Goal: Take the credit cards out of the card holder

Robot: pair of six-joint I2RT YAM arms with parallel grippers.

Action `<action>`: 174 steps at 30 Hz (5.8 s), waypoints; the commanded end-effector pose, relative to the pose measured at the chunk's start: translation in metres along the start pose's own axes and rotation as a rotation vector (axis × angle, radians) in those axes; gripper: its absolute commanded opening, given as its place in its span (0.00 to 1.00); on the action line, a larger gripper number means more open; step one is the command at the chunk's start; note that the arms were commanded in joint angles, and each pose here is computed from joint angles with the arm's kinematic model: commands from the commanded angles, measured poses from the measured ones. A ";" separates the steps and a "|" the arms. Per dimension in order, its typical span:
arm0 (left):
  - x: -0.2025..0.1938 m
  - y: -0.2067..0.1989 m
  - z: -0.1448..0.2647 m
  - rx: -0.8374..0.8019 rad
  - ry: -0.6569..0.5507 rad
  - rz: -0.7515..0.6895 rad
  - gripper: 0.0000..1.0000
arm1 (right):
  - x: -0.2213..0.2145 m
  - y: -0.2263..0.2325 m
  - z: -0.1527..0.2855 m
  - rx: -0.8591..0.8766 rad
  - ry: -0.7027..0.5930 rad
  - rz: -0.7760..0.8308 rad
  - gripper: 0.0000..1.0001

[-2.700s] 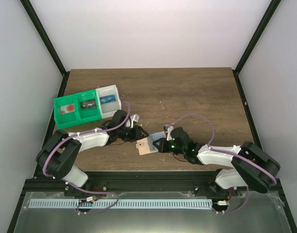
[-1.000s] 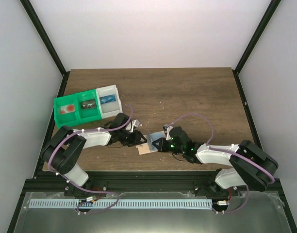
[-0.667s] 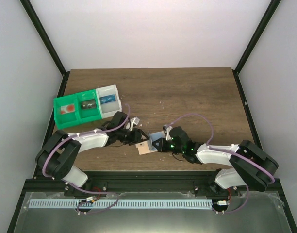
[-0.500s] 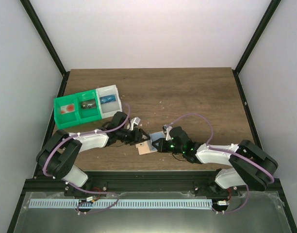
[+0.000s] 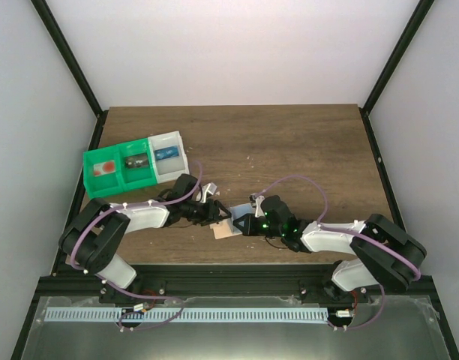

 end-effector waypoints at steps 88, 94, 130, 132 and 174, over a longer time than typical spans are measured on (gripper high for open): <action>0.008 -0.002 0.003 0.045 -0.050 -0.038 0.39 | 0.014 0.019 -0.007 0.065 0.017 0.087 0.21; 0.008 -0.002 0.002 0.042 -0.047 -0.036 0.39 | 0.013 0.018 -0.010 0.062 0.023 0.085 0.16; -0.004 0.008 0.020 0.121 -0.108 -0.033 0.47 | 0.002 -0.002 0.006 -0.063 -0.018 0.031 0.00; -0.003 0.001 0.023 0.101 -0.117 -0.043 0.47 | 0.003 0.004 0.005 -0.010 -0.019 0.042 0.00; -0.004 -0.010 -0.005 -0.083 -0.017 -0.008 0.46 | 0.004 -0.030 0.039 -0.329 -0.132 -0.015 0.24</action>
Point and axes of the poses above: each gripper's point midway between its finger pads, its own z axis back along the fingers, its own y axis along the line the jaws close on, x = y × z, the point moved 7 cm from there along z, back along the fingers, and after that the axes turned 8 degrees about z, right-handed, at the moved point
